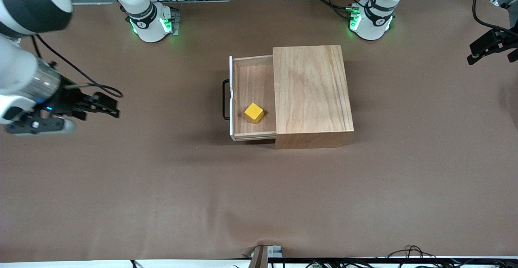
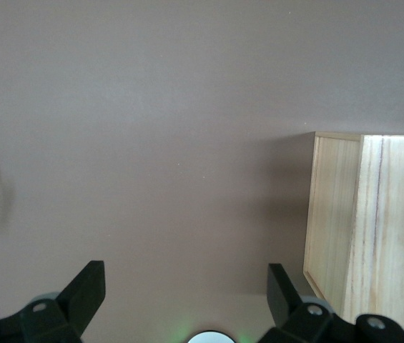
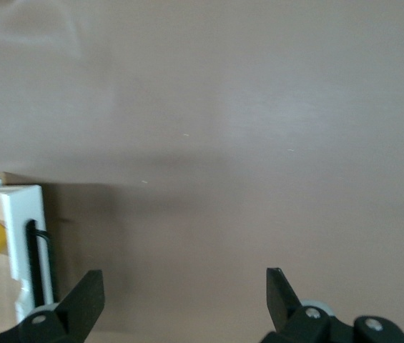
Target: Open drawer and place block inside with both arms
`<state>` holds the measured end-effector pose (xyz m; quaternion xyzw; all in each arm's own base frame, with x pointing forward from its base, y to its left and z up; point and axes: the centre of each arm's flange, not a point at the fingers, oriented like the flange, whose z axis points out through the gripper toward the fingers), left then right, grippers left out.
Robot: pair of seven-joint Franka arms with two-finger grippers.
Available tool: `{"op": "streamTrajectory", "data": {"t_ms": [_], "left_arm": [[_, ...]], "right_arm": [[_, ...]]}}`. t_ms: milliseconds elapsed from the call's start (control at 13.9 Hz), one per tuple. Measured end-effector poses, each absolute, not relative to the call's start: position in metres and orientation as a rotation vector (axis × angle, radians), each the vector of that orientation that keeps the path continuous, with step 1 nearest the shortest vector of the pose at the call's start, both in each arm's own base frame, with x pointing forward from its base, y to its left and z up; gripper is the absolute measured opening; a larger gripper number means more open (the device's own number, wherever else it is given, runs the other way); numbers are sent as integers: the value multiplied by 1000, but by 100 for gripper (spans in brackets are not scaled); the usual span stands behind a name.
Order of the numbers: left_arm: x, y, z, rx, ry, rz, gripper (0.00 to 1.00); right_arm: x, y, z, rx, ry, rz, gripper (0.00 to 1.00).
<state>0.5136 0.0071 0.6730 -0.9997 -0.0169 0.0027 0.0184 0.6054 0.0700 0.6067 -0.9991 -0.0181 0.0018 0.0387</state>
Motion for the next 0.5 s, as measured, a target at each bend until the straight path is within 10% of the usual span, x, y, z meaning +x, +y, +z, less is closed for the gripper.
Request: {"op": "streamTrajectory", "data": {"t_ms": [504], "left_arm": [[513, 7, 673, -3104, -53, 11, 100]], "right_arm": [[542, -17, 656, -3106, -18, 19, 100]]}}
